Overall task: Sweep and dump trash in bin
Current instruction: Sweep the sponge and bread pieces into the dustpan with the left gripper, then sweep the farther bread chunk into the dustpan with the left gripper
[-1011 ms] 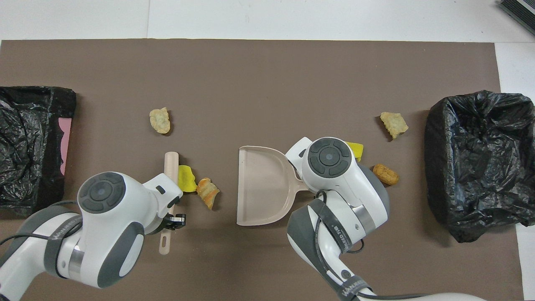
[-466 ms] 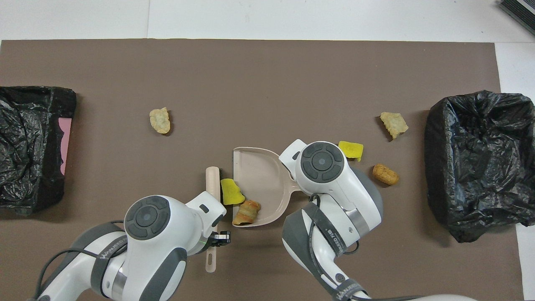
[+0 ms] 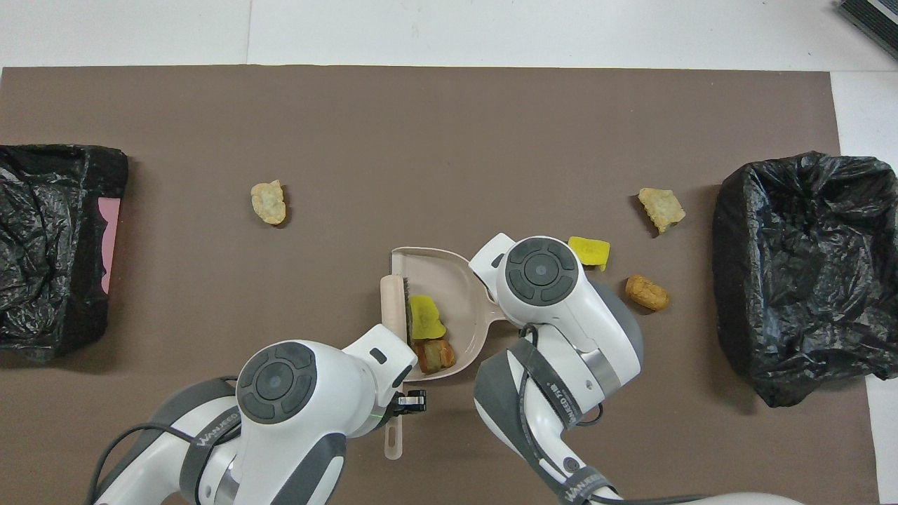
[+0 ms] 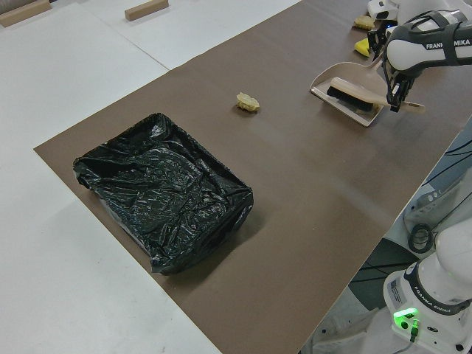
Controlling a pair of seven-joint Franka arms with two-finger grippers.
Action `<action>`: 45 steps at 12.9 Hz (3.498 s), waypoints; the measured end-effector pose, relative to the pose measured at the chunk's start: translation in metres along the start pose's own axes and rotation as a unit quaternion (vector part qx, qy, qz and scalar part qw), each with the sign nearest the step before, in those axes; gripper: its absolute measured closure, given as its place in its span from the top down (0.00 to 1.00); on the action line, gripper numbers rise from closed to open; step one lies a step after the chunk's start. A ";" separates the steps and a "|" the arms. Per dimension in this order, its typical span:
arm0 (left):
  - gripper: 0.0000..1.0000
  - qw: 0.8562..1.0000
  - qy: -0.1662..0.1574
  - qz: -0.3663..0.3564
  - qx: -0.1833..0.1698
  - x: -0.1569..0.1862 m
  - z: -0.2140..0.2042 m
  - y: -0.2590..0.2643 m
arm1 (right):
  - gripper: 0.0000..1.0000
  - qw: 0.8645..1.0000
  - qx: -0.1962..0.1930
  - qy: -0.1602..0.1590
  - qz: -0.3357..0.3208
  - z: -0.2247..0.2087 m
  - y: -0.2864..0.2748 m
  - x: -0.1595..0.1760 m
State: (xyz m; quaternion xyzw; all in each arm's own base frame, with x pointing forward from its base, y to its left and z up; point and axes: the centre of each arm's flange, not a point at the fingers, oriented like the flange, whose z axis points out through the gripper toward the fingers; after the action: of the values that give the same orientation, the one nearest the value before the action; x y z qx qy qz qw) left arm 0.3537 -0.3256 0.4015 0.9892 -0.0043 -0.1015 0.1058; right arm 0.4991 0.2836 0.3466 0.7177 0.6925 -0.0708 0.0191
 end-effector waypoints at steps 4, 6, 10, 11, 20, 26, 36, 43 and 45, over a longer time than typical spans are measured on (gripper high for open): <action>0.26 0.999 0.027 -0.027 0.025 0.041 -0.032 -0.041 | 0.31 1.000 0.004 -0.002 0.005 -0.003 0.004 -0.004; 0.26 0.996 0.054 -0.031 0.061 0.069 -0.048 -0.074 | 0.31 1.000 0.004 -0.002 0.009 -0.005 0.008 -0.007; 0.26 0.992 0.084 0.007 0.099 0.137 -0.085 -0.154 | 0.31 1.000 0.008 -0.005 0.009 -0.014 0.010 -0.006; 0.26 0.990 0.087 0.021 0.104 0.152 -0.094 -0.176 | 0.31 1.000 0.010 -0.007 0.009 -0.014 0.010 -0.007; 0.26 0.979 0.043 0.132 0.152 0.222 -0.080 -0.279 | 0.31 0.999 -0.003 -0.029 0.026 -0.015 0.007 -0.004; 0.26 0.964 -0.005 0.214 0.156 0.184 -0.044 -0.243 | 0.31 0.999 -0.002 -0.029 0.026 -0.014 0.007 -0.004; 0.26 0.973 -0.020 0.206 0.103 0.084 0.013 -0.082 | 0.31 0.999 0.000 -0.030 0.028 -0.012 0.007 -0.006; 0.26 0.991 0.016 0.120 0.049 0.045 0.018 0.004 | 0.31 0.999 0.007 -0.030 0.026 -0.007 0.018 -0.027; 0.26 0.994 0.016 0.105 0.040 0.049 0.010 0.004 | 0.31 1.000 0.009 -0.026 0.015 -0.006 0.024 -0.037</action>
State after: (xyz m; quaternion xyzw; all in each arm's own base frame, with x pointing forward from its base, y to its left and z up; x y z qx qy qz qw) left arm 0.4001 -0.3331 0.3831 0.9883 -0.1102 -0.0733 0.0762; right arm 0.5221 0.2463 0.3556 0.7261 0.6803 -0.0952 0.0313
